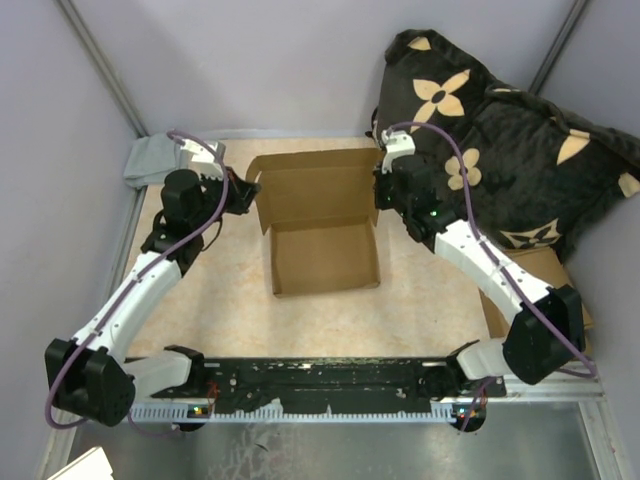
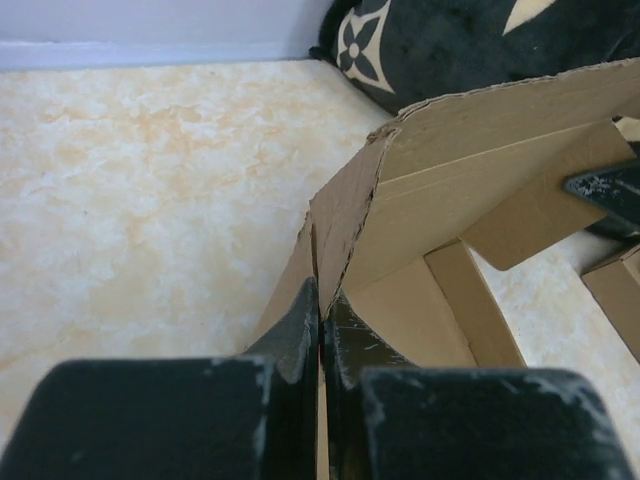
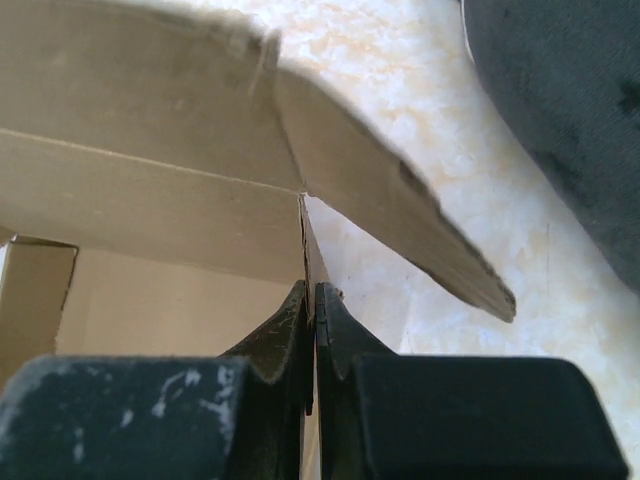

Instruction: Fold the paper box

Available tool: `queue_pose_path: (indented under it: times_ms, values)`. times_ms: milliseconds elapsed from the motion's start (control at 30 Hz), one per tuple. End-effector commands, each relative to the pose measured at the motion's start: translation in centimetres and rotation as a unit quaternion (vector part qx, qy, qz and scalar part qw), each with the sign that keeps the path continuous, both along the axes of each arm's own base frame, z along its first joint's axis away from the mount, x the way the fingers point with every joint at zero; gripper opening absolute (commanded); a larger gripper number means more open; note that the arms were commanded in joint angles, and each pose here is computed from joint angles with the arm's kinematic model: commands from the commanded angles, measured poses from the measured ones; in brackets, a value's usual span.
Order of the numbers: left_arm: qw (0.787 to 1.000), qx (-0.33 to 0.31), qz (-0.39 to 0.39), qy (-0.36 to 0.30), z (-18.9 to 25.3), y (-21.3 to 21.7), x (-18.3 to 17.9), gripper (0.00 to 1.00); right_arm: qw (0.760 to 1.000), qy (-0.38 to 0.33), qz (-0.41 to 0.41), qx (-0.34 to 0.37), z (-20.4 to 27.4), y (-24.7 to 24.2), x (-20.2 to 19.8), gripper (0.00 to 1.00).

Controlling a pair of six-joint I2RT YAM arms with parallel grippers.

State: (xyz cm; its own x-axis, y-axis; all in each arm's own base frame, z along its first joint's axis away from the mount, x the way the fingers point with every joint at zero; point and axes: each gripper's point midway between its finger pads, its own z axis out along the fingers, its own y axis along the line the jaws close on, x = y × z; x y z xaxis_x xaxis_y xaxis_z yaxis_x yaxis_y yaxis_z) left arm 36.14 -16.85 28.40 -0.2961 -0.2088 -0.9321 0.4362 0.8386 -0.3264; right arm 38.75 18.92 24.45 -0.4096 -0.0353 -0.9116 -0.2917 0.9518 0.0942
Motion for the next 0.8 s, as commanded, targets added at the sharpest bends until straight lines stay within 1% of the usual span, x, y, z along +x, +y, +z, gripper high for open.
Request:
queue_pose_path:
  times_ms: [0,233,400,767]
  values:
    - [1.0,-0.024,-0.016,0.009,-0.6,-1.2,-0.3,0.01,0.994,-0.082,-0.001,0.068,3.2,1.7,-0.5,0.03]
    - [0.998,-0.039,-0.016,0.039,-2.4,-1.3,-1.6,0.03,0.992,-0.083,-0.012,0.091,0.5,1.6,-2.8,0.03]
    - [0.996,-0.061,-0.027,0.053,-2.8,-1.6,-2.8,0.05,0.989,-0.103,-0.016,0.103,0.7,2.3,-3.8,0.03]
    - [0.996,-0.052,-0.032,0.063,-4.0,-1.3,-4.6,0.09,0.986,-0.12,-0.023,0.116,0.6,3.8,-4.2,0.04]
